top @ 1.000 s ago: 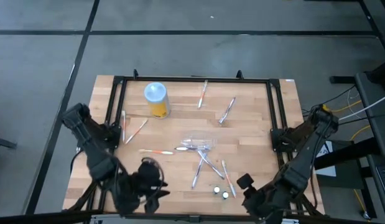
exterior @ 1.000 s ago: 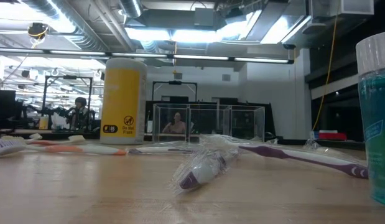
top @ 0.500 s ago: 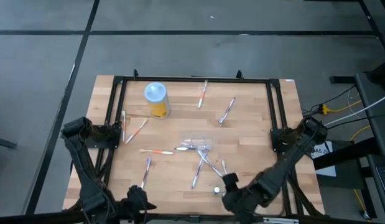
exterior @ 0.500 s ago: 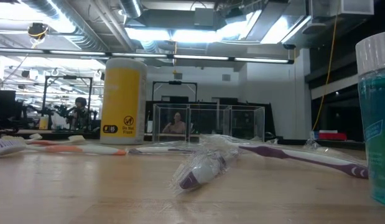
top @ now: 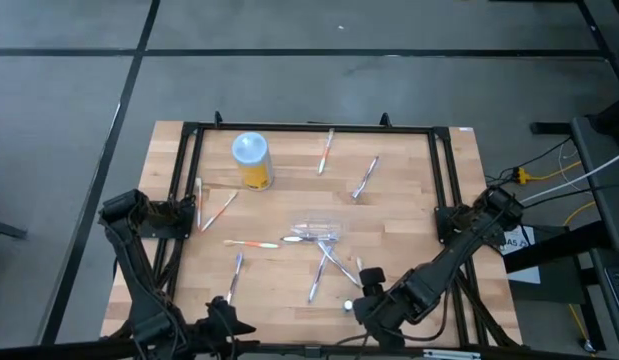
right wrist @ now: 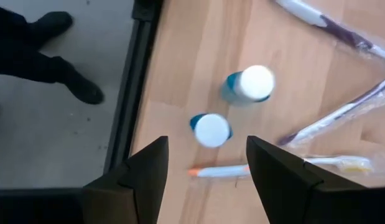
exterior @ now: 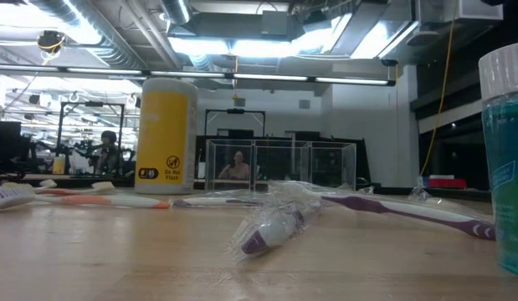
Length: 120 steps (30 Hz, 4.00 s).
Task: Pick & Place toothbrushing station
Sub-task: Put the blue mouthwash into the middle compartment of the transparent organizer
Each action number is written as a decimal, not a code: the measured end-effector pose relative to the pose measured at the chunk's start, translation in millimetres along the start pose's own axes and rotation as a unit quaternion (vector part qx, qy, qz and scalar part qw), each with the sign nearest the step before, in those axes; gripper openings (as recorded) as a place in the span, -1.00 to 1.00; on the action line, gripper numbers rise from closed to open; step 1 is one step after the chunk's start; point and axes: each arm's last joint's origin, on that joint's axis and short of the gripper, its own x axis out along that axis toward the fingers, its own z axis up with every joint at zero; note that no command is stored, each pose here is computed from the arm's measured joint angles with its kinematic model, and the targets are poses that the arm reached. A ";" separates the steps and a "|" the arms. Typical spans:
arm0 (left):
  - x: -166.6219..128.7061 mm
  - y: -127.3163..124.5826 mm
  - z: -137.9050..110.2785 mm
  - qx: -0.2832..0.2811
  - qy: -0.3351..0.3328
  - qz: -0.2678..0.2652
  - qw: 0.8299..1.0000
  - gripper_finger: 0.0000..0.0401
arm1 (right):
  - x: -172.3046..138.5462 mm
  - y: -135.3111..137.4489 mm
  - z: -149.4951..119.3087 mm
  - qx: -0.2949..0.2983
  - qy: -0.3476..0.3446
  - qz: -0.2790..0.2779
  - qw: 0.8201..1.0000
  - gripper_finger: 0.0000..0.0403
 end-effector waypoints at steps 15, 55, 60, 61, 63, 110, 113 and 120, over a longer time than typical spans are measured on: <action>-0.2 0.1 -0.2 0.004 0.001 0.000 1.000 -0.29 | 22.1 0.0 2.4 0.018 0.023 0.002 1.000 0.08; -0.4 0.0 -0.4 0.003 0.008 0.000 1.000 -0.29 | 45.8 4.0 0.7 0.024 0.033 -0.022 0.999 -0.49; -0.4 0.0 -0.4 0.003 0.008 0.000 1.000 -0.29 | 45.7 4.3 0.6 0.032 0.036 -0.017 0.999 -0.52; -0.4 0.0 -0.4 0.003 0.008 0.000 1.000 -0.29 | 45.7 4.5 0.4 0.036 0.036 -0.017 0.999 -0.52; -0.4 0.0 -0.4 0.003 0.008 -0.001 1.000 -0.29 | 45.4 5.1 -0.3 0.041 0.038 -0.016 0.998 -0.52; -28.7 -9.8 3.2 0.017 -0.246 -0.032 0.969 -0.29 | -34.3 -224.5 93.1 -0.051 0.040 -0.043 0.997 -0.52; -24.1 -9.8 6.0 0.005 -0.230 -0.032 0.973 -0.29 | -30.6 -224.7 93.8 -0.065 0.019 -0.061 0.996 -0.52; -19.8 -10.2 8.9 -0.005 -0.217 -0.032 0.976 -0.29 | -33.4 -229.8 96.5 -0.072 -0.001 -0.076 0.995 -0.52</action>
